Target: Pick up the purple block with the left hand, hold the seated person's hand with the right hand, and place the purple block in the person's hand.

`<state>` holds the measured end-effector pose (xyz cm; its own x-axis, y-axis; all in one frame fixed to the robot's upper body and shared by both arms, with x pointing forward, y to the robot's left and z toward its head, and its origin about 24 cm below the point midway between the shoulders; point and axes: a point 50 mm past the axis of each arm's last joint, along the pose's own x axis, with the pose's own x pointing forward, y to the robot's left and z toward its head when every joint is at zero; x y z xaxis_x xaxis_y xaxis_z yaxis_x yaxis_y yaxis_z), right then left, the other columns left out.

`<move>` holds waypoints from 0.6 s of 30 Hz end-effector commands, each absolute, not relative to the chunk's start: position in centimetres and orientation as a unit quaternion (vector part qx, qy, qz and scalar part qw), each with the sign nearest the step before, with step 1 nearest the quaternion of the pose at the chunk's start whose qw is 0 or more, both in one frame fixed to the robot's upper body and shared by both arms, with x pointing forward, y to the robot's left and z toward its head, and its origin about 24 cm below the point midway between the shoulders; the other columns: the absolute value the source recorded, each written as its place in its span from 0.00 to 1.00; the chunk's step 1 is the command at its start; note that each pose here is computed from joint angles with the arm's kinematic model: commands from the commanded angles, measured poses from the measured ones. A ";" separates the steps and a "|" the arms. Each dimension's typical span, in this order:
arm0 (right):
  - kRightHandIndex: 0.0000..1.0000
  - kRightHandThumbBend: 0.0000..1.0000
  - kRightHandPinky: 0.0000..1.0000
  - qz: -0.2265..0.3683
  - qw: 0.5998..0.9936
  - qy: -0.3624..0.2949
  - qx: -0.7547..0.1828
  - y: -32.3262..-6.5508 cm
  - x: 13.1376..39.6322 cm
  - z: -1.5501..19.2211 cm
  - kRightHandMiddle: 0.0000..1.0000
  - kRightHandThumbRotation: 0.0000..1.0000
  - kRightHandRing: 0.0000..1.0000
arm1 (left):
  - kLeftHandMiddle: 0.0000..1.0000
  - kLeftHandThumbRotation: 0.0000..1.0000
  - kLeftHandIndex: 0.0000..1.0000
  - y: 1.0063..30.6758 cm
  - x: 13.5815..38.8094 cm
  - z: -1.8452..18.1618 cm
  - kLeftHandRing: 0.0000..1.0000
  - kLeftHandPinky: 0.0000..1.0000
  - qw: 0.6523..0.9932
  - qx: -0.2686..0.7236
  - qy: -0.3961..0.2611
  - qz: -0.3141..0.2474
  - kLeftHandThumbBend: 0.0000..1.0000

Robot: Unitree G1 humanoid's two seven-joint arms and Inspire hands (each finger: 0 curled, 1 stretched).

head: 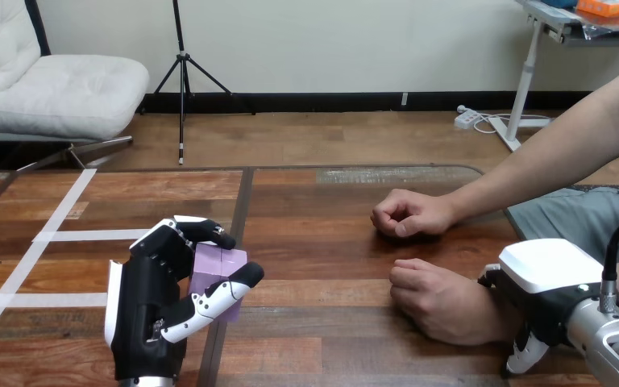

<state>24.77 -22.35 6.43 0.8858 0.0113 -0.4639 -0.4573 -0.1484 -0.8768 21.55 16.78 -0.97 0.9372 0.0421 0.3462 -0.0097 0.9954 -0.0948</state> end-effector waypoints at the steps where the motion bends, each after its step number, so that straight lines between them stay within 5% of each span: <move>1: 0.81 0.82 0.87 0.155 0.627 0.132 -0.752 -22.5 25.7 7.9 0.82 0.12 0.84 | 0.46 0.05 0.46 16.6 22.6 0.7 0.40 0.34 0.975 -0.038 -0.218 0.002 0.87; 18: 0.82 0.79 0.87 0.126 0.640 0.154 -0.742 -23.2 25.5 8.1 0.83 0.12 0.84 | 0.46 0.05 0.46 16.7 22.6 0.6 0.40 0.34 0.976 -0.039 -0.216 0.003 0.86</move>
